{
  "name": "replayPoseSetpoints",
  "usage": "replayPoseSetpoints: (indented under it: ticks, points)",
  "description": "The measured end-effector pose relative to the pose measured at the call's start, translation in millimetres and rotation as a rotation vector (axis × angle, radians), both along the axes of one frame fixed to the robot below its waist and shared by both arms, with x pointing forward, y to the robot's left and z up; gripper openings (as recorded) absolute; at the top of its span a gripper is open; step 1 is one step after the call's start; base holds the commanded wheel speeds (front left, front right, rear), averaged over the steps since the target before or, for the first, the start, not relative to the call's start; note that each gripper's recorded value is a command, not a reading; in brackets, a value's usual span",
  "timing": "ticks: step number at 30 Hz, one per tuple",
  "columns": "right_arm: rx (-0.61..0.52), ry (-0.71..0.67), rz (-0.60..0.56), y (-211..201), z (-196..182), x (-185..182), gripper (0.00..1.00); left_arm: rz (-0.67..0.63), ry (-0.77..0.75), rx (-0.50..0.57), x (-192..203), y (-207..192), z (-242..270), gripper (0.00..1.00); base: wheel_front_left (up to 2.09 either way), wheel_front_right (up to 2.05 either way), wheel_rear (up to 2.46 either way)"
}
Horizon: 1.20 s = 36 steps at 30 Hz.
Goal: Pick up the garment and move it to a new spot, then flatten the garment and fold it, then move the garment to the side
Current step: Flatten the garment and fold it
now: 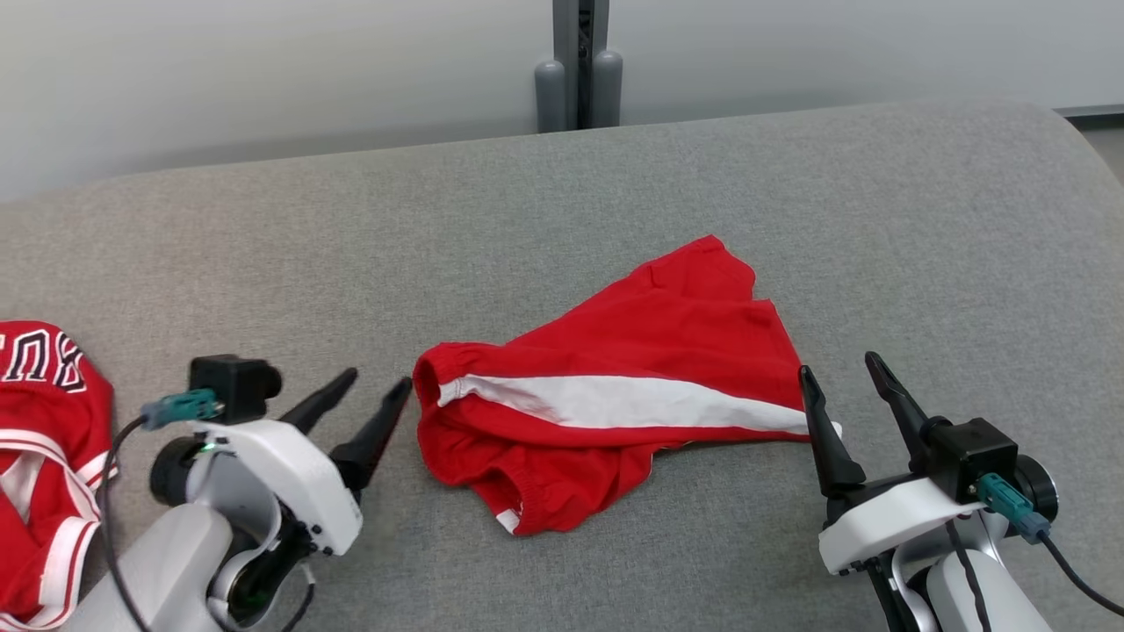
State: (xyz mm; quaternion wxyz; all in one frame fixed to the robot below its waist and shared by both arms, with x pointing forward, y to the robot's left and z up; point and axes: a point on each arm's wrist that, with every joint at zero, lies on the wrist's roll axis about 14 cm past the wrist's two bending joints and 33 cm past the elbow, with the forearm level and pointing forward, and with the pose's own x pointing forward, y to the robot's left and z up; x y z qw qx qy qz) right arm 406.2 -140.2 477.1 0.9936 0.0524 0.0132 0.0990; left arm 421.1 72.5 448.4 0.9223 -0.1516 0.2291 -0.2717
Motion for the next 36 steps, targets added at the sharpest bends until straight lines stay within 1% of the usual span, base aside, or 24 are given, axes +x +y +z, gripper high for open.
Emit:
replayPoseSetpoints:
  ticks: [4,6,8,9,11,14,15,17,19,23,27,30,33,36]
  points:
    - [0.004,-0.014,0.017,6.8,4.2,-2.7,1.00,0.118,-0.152,-0.010,4.2,23.8,25.1,1.00,0.00,0.00,0.00]
    - [0.005,-0.025,0.029,11.3,8.0,-2.8,1.00,0.212,-0.232,-0.074,5.4,34.4,42.3,1.00,0.00,0.00,0.00]
    - [0.008,-0.039,0.040,16.0,12.5,-3.5,1.00,0.304,-0.303,-0.103,4.7,48.2,53.7,1.00,0.00,0.00,0.00]
    - [0.008,-0.039,0.040,16.0,12.5,-3.5,1.00,0.304,-0.303,-0.103,4.7,48.2,53.7,1.00,0.00,0.00,0.00]
    - [0.013,-0.048,0.048,19.5,15.5,-6.8,1.00,0.387,-0.346,-0.112,4.2,62.9,62.4,1.00,0.00,0.00,0.00]
    - [0.025,-0.079,0.055,23.7,25.7,-9.2,1.00,0.493,-0.392,-0.152,-0.6,73.3,77.3,1.00,0.00,0.00,0.00]
    - [0.029,-0.090,0.055,24.0,29.4,-10.1,1.00,0.531,-0.431,-0.172,-1.8,77.9,89.5,1.00,0.00,0.00,0.00]
    - [0.042,-0.110,0.051,23.9,36.4,-12.4,1.00,0.591,-0.505,-0.175,-7.9,87.3,107.1,1.00,0.00,0.00,0.00]
    - [0.050,-0.119,0.049,23.6,39.4,-16.9,1.00,0.621,-0.514,-0.155,-22.5,88.5,102.6,1.00,0.00,0.00,0.00]
    - [0.074,-0.116,0.033,20.6,38.9,-29.8,1.00,0.598,-0.504,-0.101,-48.2,77.0,86.9,1.00,0.00,0.00,0.00]
    - [0.105,-0.117,0.014,16.3,39.7,-40.7,1.00,0.597,-0.496,-0.064,-64.3,77.6,77.7,1.00,0.00,0.00,0.00]
    - [0.132,-0.100,-0.002,13.1,34.3,-52.8,1.00,0.588,-0.489,0.004,-77.1,78.3,67.6,1.00,0.00,0.00,0.00]
    - [0.154,-0.099,-0.022,7.7,33.8,-61.3,1.00,0.573,-0.534,0.088,-83.4,79.6,71.4,1.00,0.00,0.00,0.00]
    - [0.153,-0.097,-0.042,1.0,32.5,-65.0,1.00,0.563,-0.549,0.133,-87.6,78.7,71.0,1.00,0.00,0.00,0.00]
